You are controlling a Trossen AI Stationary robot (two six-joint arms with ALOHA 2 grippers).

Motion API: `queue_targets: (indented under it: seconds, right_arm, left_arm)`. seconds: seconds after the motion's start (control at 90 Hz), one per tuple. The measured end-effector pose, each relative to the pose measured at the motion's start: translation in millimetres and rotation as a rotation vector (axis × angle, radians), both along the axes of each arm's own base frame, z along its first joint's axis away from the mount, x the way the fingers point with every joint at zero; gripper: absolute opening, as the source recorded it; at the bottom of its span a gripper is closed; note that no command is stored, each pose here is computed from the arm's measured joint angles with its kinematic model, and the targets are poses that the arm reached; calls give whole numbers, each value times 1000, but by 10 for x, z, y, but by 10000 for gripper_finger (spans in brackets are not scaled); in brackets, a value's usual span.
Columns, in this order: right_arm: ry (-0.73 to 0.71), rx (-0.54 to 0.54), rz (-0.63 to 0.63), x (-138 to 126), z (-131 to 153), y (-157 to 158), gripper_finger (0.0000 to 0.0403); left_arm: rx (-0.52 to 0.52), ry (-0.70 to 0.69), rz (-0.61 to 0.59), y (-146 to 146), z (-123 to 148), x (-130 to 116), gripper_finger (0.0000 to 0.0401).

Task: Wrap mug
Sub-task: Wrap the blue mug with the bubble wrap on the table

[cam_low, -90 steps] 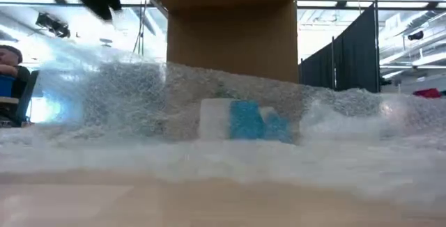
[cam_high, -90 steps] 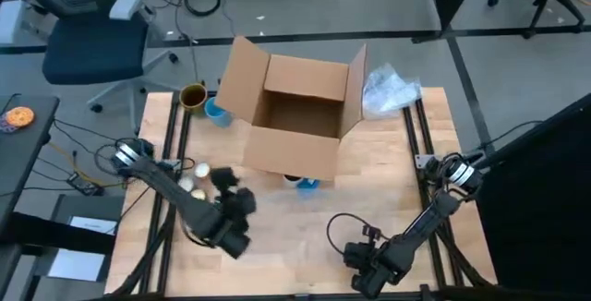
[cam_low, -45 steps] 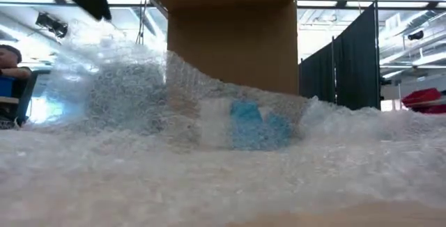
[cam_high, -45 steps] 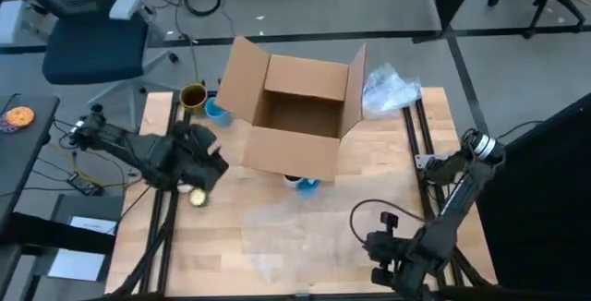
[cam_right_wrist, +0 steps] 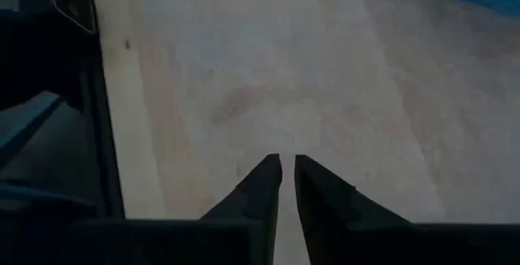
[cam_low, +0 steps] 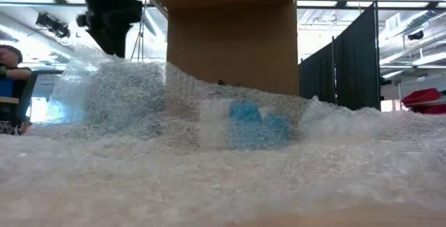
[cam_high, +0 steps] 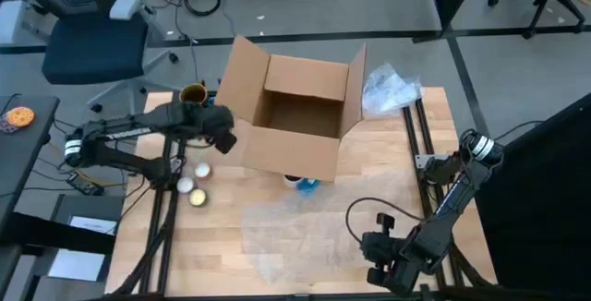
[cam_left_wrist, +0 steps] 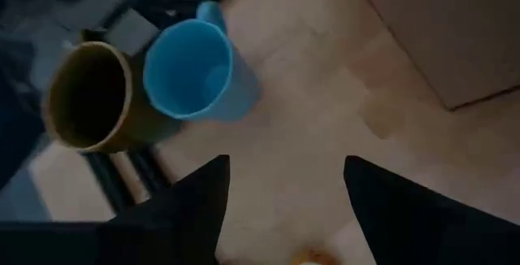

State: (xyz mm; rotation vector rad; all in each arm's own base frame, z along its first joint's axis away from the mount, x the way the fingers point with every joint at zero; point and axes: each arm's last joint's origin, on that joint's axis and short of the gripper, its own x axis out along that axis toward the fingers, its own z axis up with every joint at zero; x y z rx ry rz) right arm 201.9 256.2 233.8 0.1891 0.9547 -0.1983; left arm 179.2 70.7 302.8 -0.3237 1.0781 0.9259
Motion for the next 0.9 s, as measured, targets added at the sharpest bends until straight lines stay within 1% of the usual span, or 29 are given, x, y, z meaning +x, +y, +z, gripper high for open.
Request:
queue_targets:
  seconds: [0.078, 0.211, 0.367, 0.489, 0.589, 0.678, 0.822, 0.9]
  right_arm:
    - [1, 6, -3, -1, 0, 2, 21]
    - [10, 33, -12, 0, 0, 12, 21]
    - [4, 57, -26, 6, 3, 22, 21]
    - [-2, 67, -27, 12, 7, 31, 21]
    - [-5, 71, -27, 14, 8, 34, 21]
    - [-5, 71, -27, 14, 9, 34, 21]
    - [-5, 72, -28, 15, 9, 34, 21]
    - [-5, 72, -28, 14, 9, 34, 21]
  left_arm:
    - [-14, 12, -3, 152, -40, 33, 217]
    - [-41, 93, -25, 374, -160, 84, 214]
    - [-112, 187, -65, 563, -336, 144, 214]
    - [-116, 208, -71, 671, -416, 192, 214]
    - [-105, 204, -76, 729, -453, 227, 214]
    - [-96, 218, -105, 748, -468, 242, 214]
    - [-113, 252, -160, 730, -478, 237, 214]
    - [-118, 238, -189, 698, -451, 232, 214]
